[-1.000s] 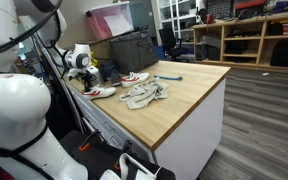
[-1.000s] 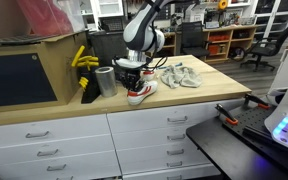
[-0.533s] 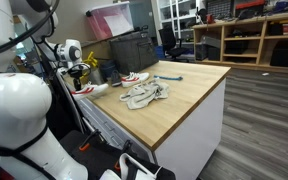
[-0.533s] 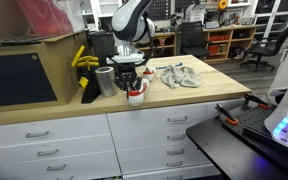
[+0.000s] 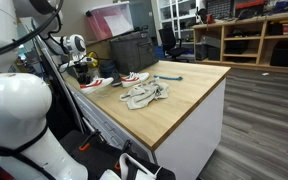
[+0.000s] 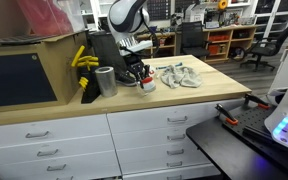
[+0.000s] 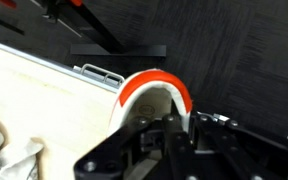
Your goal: Pick up the white shoe at the bottom and turn it to the left
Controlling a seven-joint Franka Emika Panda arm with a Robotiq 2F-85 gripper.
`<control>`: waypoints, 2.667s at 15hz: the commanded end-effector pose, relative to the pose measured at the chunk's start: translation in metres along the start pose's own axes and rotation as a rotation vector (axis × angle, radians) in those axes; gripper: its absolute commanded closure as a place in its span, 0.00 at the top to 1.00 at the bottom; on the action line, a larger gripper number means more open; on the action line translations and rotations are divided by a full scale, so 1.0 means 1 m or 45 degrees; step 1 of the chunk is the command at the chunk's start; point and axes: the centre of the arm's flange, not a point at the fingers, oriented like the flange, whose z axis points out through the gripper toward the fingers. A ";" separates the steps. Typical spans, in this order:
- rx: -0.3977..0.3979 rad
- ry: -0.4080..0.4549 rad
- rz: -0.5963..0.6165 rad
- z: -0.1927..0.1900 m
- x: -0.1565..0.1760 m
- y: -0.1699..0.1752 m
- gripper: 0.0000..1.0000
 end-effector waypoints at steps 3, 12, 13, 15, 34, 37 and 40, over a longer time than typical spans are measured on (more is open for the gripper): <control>-0.217 0.003 -0.329 -0.029 0.000 -0.025 0.02; -0.424 -0.112 -0.739 -0.039 0.012 -0.048 0.02; -0.424 -0.131 -0.755 -0.035 0.020 -0.046 0.02; -0.427 -0.165 -0.766 -0.026 0.037 -0.042 0.02; -0.119 0.036 -0.460 -0.052 0.019 -0.003 1.00; -0.005 0.023 -0.280 -0.064 0.018 0.047 1.00; 0.126 -0.007 -0.106 -0.072 0.022 0.088 1.00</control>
